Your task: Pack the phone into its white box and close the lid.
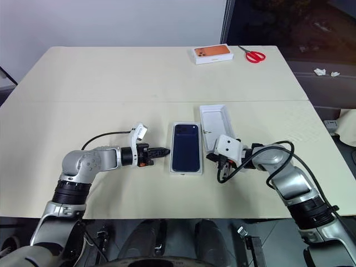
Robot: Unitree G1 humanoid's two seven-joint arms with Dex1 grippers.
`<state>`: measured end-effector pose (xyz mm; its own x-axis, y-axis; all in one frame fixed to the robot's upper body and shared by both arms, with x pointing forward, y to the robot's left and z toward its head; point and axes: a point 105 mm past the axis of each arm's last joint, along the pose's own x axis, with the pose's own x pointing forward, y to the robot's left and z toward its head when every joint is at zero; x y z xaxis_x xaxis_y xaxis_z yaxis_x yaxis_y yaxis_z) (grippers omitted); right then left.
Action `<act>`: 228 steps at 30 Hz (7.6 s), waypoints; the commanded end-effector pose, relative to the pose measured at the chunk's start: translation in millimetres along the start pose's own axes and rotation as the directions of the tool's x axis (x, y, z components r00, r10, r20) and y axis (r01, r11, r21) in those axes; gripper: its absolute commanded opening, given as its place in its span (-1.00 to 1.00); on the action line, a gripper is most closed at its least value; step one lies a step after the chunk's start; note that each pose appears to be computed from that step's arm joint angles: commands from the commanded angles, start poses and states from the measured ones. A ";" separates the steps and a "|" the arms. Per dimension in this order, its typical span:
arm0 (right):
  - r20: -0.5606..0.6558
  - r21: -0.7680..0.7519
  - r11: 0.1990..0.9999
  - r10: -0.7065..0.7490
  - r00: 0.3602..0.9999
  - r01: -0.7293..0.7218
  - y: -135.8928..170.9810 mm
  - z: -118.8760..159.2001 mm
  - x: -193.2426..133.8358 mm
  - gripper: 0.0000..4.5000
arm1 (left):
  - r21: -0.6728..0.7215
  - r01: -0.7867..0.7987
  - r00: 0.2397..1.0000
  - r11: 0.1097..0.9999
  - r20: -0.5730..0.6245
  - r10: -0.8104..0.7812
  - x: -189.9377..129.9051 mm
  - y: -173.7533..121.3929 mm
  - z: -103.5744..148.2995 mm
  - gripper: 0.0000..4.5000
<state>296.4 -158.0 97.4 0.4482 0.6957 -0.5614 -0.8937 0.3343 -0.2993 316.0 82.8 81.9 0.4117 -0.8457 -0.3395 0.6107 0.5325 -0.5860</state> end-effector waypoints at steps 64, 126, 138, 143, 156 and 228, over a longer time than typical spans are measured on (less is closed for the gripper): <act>-0.264 0.484 0.613 -0.578 0.772 0.624 -118.7 51.6 50.7 1.00 | 0.118 -0.170 0.973 0.978 0.179 0.148 -39.9 37.4 25.4 0.99; -0.304 0.369 0.727 -0.494 0.815 0.579 -79.4 30.9 22.6 -0.24 | 0.118 -0.152 0.973 0.981 0.193 0.128 -35.2 32.0 30.2 1.00; -0.300 0.441 0.691 -0.488 0.820 0.573 -79.5 31.5 27.1 -0.97 | 0.121 -0.159 0.971 0.980 0.199 0.133 -38.1 32.4 33.6 1.00; -0.209 0.525 0.676 -0.485 0.849 0.516 -83.4 52.0 27.3 -0.97 | 0.168 -0.151 0.971 0.974 0.212 0.114 -47.5 30.9 39.1 1.00; 0.296 0.835 0.540 -0.268 0.917 -0.111 -59.3 142.9 29.6 -0.97 | 0.377 -0.117 0.924 0.919 0.379 -0.038 -116.0 11.5 84.5 1.00; 0.508 0.815 -0.169 -0.252 0.823 -0.555 26.4 121.9 58.1 -1.00 | 0.417 -0.057 0.912 0.907 0.392 -0.123 -95.1 -5.4 56.2 0.41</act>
<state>298.6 -28.6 147.2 0.5774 0.8165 -0.0048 -0.0893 0.0690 0.9936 315.8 169.4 153.7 0.5937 -0.8040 0.0337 0.7882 0.5727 -0.2254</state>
